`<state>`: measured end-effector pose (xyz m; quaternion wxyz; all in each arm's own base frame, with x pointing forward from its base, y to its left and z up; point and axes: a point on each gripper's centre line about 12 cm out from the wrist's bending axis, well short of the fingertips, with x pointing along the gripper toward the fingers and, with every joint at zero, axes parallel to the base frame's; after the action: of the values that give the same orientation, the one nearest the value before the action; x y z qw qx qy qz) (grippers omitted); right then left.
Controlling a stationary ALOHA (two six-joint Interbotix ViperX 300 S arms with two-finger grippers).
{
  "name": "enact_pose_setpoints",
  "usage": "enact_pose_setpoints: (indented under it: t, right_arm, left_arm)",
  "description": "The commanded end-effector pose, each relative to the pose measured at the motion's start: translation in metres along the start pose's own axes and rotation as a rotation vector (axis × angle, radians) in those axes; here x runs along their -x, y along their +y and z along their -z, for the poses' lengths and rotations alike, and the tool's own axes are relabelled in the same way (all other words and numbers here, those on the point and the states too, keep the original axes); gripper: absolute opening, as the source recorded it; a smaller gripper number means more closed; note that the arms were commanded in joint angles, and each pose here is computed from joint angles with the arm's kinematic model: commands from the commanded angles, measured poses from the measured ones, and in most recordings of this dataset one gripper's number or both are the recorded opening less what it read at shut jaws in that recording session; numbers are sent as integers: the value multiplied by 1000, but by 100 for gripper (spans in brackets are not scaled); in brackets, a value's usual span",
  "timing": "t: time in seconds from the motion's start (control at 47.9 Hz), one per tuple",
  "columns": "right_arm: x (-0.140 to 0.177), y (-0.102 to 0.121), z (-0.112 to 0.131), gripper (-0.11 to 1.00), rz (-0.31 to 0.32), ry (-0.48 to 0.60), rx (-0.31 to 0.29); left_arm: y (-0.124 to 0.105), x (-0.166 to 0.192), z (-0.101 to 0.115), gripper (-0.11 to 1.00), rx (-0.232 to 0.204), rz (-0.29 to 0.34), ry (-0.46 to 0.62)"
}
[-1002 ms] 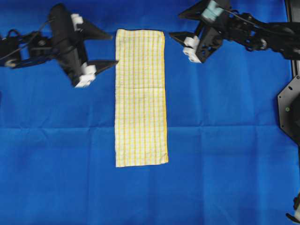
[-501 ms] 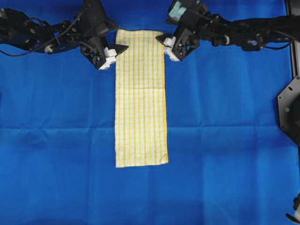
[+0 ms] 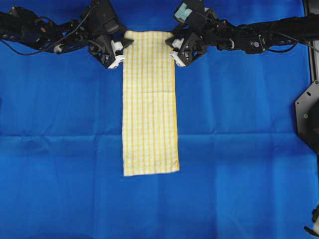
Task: Fold the yellow towel.
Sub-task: 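Move both grippers to the strip's far end and grasp its corners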
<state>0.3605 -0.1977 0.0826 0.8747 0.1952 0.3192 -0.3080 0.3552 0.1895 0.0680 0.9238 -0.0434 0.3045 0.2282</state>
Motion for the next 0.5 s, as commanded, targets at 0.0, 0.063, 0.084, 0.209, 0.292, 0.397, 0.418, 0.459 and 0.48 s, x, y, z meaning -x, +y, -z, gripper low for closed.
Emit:
enact_pose_setpoints:
  t: [0.0, 0.063, 0.084, 0.209, 0.292, 0.397, 0.418, 0.459, 0.48]
  right_arm:
    - [1, 0, -10, 33, 2, -36, -8]
    - [1, -1, -10, 15, 4, -42, -9]
    - [1, -1, -11, 10, 5, -43, -11]
    - [1, -1, -11, 5, 8, -46, -22]
    - [2, -1, -12, 5, 8, -53, -21]
    - [3, -1, -14, 5, 9, -65, -22]
    - [4, -1, -15, 5, 9, -68, -24]
    - [6, -1, -18, 5, 8, -75, -24]
    - [7, -1, -18, 5, 7, -78, -24]
  left_arm:
    - [3, -4, -8, 25, -14, -6, -24]
    - [2, -7, -8, 11, -34, -4, -21]
    - [2, -7, -8, 7, -38, -5, -23]
    - [4, -7, -11, 5, -53, -8, -30]
    - [4, -8, -14, 5, -52, -10, -38]
    - [5, -4, -19, 5, -57, -11, -50]
    - [5, -3, -21, 5, -58, -11, -54]
    - [6, 1, -25, 5, -64, -15, -65]
    - [7, 3, -27, 5, -70, -16, -71]
